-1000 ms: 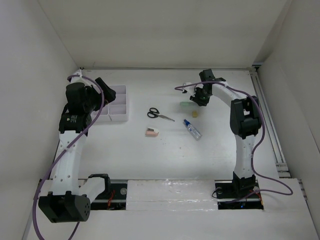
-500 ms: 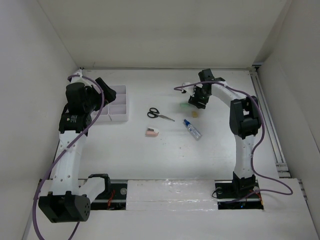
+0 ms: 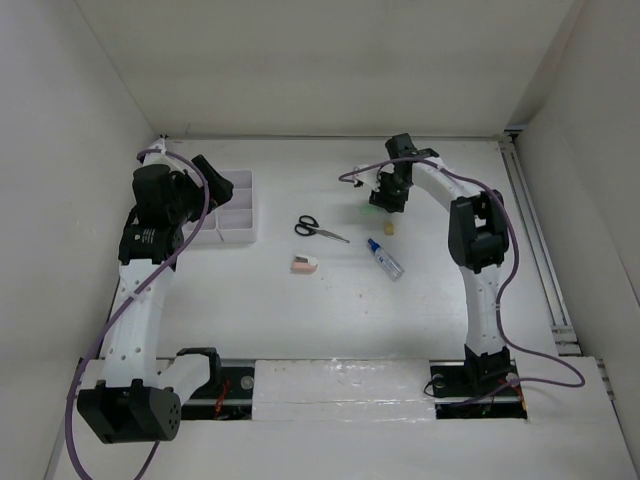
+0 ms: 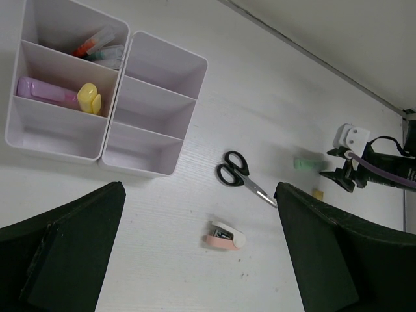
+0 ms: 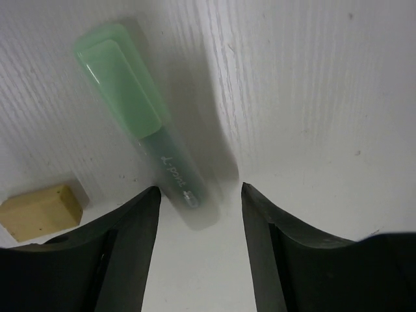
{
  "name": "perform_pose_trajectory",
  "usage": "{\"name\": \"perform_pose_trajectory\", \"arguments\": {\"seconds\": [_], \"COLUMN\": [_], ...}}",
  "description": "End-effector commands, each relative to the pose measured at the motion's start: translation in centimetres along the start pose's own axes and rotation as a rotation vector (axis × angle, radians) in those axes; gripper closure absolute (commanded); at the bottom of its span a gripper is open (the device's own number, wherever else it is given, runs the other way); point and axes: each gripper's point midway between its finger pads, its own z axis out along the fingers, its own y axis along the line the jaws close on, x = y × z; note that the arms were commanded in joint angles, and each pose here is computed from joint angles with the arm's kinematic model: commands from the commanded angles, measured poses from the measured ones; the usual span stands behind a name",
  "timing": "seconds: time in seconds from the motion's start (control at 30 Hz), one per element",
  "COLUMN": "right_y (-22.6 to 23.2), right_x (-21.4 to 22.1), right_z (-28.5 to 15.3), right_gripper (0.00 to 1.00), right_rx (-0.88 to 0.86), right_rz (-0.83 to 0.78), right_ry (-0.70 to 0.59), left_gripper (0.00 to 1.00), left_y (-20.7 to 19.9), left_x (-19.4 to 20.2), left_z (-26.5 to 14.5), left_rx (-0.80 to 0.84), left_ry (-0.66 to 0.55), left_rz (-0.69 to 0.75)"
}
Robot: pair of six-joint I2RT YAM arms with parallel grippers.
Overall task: Sort the stationery into containers
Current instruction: Pick up the pen from the center of the board.
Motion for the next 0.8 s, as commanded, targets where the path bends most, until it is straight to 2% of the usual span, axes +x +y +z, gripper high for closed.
{"name": "perform_pose_trajectory", "arguments": {"seconds": [0.0, 0.03, 0.13, 0.17, 0.27, 0.3, 0.37, 0.4, 0.5, 0.53, 0.6, 0.67, 0.77], "right_y": [0.9, 0.6, 0.8, 0.8, 1.1, 1.2, 1.2, 1.6, 1.6, 1.6, 1.8, 2.0, 1.7], "right_x": [-1.4, -1.6, -1.5, -1.5, -1.3, -1.3, -1.3, -1.1, -1.3, -1.3, -1.4, -1.6, -2.7], "right_z": [0.5, 0.3, 0.3, 0.3, 0.5, 0.3, 0.3, 0.5, 0.3, 0.3, 0.2, 0.2, 0.0], "right_gripper": [0.41, 0.41, 0.51, 0.58, 0.67, 0.74, 0.74, 0.79, 0.84, 0.92, 0.94, 1.0, 1.0], "right_rx": [-0.039, -0.031, -0.039, -0.039, -0.047, -0.048, -0.048, -0.058, -0.055, -0.055, -0.06, -0.067, -0.072], "right_rz": [-0.056, -0.058, -0.056, -0.056, -0.054, -0.054, -0.054, -0.052, -0.053, -0.054, -0.053, -0.053, -0.042], "right_ry": [-0.005, -0.009, -0.005, -0.005, -0.001, 0.0, 0.0, 0.004, -0.009, -0.009, -0.017, -0.031, -0.072], "left_gripper": [0.0, 0.0, 0.0, 0.0, 0.0, 0.0, 0.0, 0.0, 0.0, 0.0, 0.0, 0.0, 0.0], "left_y": [-0.8, -0.8, -0.8, -0.8, -0.8, -0.8, -0.8, -0.8, -0.8, -0.8, -0.8, -0.8, -0.8], "left_x": [-0.9, -0.9, -0.9, -0.9, -0.9, -0.9, -0.9, -0.9, -0.9, -0.9, -0.9, -0.9, -0.9], "left_z": [-0.1, -0.1, -0.1, -0.1, -0.1, -0.1, -0.1, -0.1, -0.1, -0.1, -0.1, -0.1, -0.1], "left_rx": [0.036, 0.036, 0.036, 0.036, 0.036, 0.036, 0.036, 0.036, 0.036, 0.036, 0.036, 0.036, 0.036], "left_ry": [-0.033, -0.033, -0.033, -0.033, -0.033, -0.033, -0.033, -0.033, -0.033, -0.033, -0.033, -0.033, -0.033], "left_rz": [0.016, 0.016, 0.016, 0.016, 0.016, 0.016, 0.016, 0.016, 0.016, 0.016, 0.016, 0.016, 0.016]}}
